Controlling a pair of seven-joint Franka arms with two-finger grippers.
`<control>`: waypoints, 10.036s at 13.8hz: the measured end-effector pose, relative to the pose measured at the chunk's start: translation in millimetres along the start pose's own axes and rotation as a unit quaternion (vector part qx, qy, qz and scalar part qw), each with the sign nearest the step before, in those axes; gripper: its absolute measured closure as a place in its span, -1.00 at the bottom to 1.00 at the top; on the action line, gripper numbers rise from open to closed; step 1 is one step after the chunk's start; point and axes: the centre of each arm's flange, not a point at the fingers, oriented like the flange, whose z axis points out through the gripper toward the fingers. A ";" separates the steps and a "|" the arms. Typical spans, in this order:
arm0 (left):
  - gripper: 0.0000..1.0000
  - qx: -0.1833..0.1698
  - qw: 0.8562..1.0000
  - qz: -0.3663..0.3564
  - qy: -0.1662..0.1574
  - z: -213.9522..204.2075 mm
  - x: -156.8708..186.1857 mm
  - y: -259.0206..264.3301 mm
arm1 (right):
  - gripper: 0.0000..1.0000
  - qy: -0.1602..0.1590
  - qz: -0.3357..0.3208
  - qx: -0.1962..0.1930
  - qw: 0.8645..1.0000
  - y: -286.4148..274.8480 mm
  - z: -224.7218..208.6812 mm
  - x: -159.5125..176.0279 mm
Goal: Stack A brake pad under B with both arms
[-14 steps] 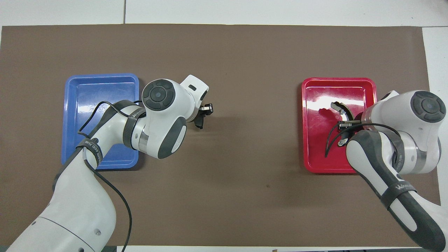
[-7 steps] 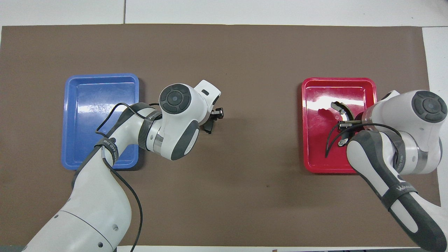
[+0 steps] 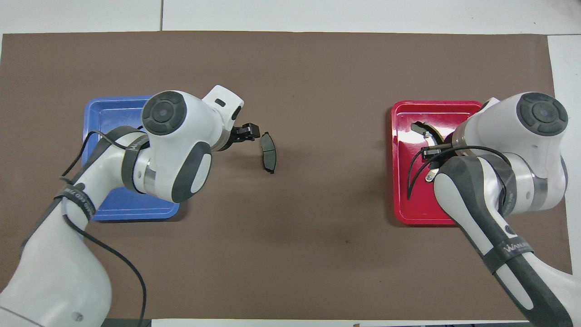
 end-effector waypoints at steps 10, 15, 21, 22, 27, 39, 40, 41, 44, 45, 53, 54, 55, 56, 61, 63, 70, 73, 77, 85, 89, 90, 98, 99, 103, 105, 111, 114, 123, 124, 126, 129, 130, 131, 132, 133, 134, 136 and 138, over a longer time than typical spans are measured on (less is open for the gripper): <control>-0.97 0.011 0.999 0.005 -0.051 -167.2 5.1 -189.1 | 0.13 0.022 0.037 0.004 0.999 -241.7 -16.8 32.3; -0.98 0.030 0.998 0.029 -0.047 -249.3 8.9 -230.4 | 0.13 0.020 0.054 0.033 0.998 -311.2 25.8 50.1; -0.99 0.051 0.994 0.047 -0.080 -293.4 20.4 -252.1 | 0.13 0.035 0.041 0.048 0.997 -356.8 56.1 39.4; -0.99 0.051 0.994 0.049 -0.086 -291.1 21.9 -251.0 | 0.13 0.037 0.041 0.049 0.997 -358.5 61.9 41.2; -0.99 0.052 0.992 0.054 -0.102 -283.6 19.4 -247.9 | 0.13 0.040 0.040 0.049 0.997 -363.2 79.7 45.9; -1.00 0.064 0.993 0.077 -0.069 -285.4 27.6 -242.9 | 0.13 0.038 0.045 0.044 0.997 -361.0 76.4 58.7; -1.00 0.064 0.992 0.079 -0.070 -285.0 27.4 -241.7 | 0.13 0.038 0.044 0.044 0.997 -361.7 76.3 58.3; -1.00 0.064 0.992 0.078 -0.070 -284.9 27.4 -242.1 | 0.13 0.037 0.043 0.043 0.997 -363.3 76.4 57.2; -1.00 0.064 0.993 0.073 -0.070 -285.5 28.0 -247.3 | 0.13 0.032 0.038 0.041 0.998 -366.9 78.8 53.3; -1.00 0.064 0.993 0.073 -0.070 -285.5 28.0 -248.0 | 0.13 0.030 0.037 0.039 0.998 -366.7 80.4 52.7; -1.00 0.064 0.993 0.073 -0.070 -285.3 28.0 -248.0 | -0.45 0.027 0.035 0.037 0.998 -365.7 84.1 51.4; -1.00 0.064 0.993 0.073 -0.070 -285.3 28.0 -248.0 | -0.66 0.026 0.034 0.036 0.998 -366.0 84.5 51.0; -1.00 0.064 0.993 0.073 -0.070 -285.3 28.0 -248.0 | -0.85 0.026 0.034 0.037 0.998 -365.9 82.7 50.8; -1.00 0.064 0.993 0.073 -0.070 -285.3 28.0 -248.0 | -1.00 0.026 0.031 0.037 0.998 -365.2 77.9 50.6; -1.00 0.064 0.993 0.073 -0.070 -285.3 28.0 -248.0 | -1.00 0.054 0.058 0.019 0.997 -309.8 3.4 68.7; -1.00 0.064 0.993 0.073 -0.070 -285.3 28.0 -248.0 | -1.00 0.073 0.088 0.001 0.993 -251.9 -33.8 85.8; -1.00 0.064 0.993 0.073 -0.070 -285.3 28.0 -248.0 | -1.00 0.033 0.140 -0.013 0.990 -38.8 -128.2 75.1; -1.00 0.064 0.993 0.073 -0.070 -285.3 28.0 -248.0 | -1.00 -0.003 0.125 -0.015 0.992 14.0 -140.4 48.2; -1.00 0.064 0.993 0.073 -0.070 -285.3 28.0 -248.0 | -1.00 -0.001 0.127 -0.005 0.992 84.4 -165.2 11.9; -1.00 0.064 0.993 0.073 -0.070 -285.3 28.0 -248.0 | -1.00 -0.005 0.135 -0.003 0.991 95.4 -229.5 -36.0; -1.00 0.064 0.993 0.073 -0.070 -285.3 28.0 -248.0 | -1.00 -0.009 0.148 -0.002 0.989 105.4 -231.6 -38.6; -1.00 0.064 0.993 0.073 -0.070 -285.3 28.0 -248.0 | -1.00 -0.009 0.147 -0.002 0.989 103.2 -231.5 -38.2; -1.00 0.064 0.993 0.073 -0.070 -285.3 28.0 -248.0 | -1.00 -0.013 0.132 -0.002 0.991 90.2 -247.6 -37.2; -1.00 0.064 0.993 0.073 -0.070 -285.3 28.0 -248.0 | -1.00 -0.011 0.126 -0.003 0.992 84.0 -248.1 -35.1; -1.00 0.064 0.993 0.073 -0.070 -285.3 28.0 -248.0 | -1.00 -0.007 0.100 -0.004 0.995 55.6 -243.0 -28.3; -1.00 0.064 0.993 0.073 -0.070 -285.3 28.0 -248.0 | -1.00 -0.008 0.094 -0.004 0.996 48.3 -241.5 -28.0; -1.00 0.064 0.993 0.073 -0.070 -285.3 28.0 -248.0 | -1.00 -0.014 0.085 -0.004 0.996 56.7 -239.9 -29.4; -1.00 0.064 0.993 0.073 -0.070 -285.3 28.0 -248.0 | -1.00 -0.014 0.085 -0.004 0.996 56.8 -239.9 -29.4; -1.00 0.064 0.993 0.073 -0.070 -285.3 28.0 -248.0 | -1.00 -0.014 0.085 -0.004 0.996 56.9 -240.2 -29.5; -1.00 0.064 0.993 0.073 -0.070 -285.3 28.0 -248.0 | -1.00 -0.014 0.085 -0.004 0.996 56.9 -240.2 -29.5; -1.00 0.064 0.993 0.073 -0.070 -285.3 28.0 -248.0 | -1.00 -0.014 0.085 -0.004 0.996 57.0 -240.2 -29.5; -1.00 0.064 0.993 0.073 -0.070 -285.3 28.0 -248.0 | -1.00 -0.014 0.084 -0.004 0.996 56.9 -240.1 -29.5; -1.00 0.064 0.993 0.073 -0.070 -285.3 28.0 -248.0 | -1.00 -0.014 0.080 -0.004 0.997 56.9 -240.0 -29.5; -1.00 0.064 0.993 0.073 -0.070 -285.3 28.0 -248.0 | -1.00 -0.014 0.072 -0.004 0.997 56.9 -240.0 -29.5; -1.00 0.064 0.993 0.073 -0.070 -285.3 28.0 -248.0 | -1.00 -0.014 0.067 -0.004 0.998 56.9 -240.0 -29.4; -1.00 0.064 0.993 0.073 -0.070 -285.3 28.0 -248.0 | -1.00 -0.013 0.064 -0.004 0.998 56.9 -240.1 -29.3; -1.00 0.064 0.993 0.073 -0.070 -285.3 28.0 -248.0 | -1.00 -0.013 0.062 -0.004 0.998 56.9 -240.2 -29.2; -1.00 0.064 0.993 0.073 -0.070 -285.3 28.0 -248.0 | -1.00 -0.012 0.062 -0.004 0.998 56.9 -240.3 -29.1; -1.00 0.064 0.993 0.073 -0.070 -285.3 28.0 -248.0 | -1.00 -0.012 0.062 -0.004 0.998 56.9 -240.3 -29.1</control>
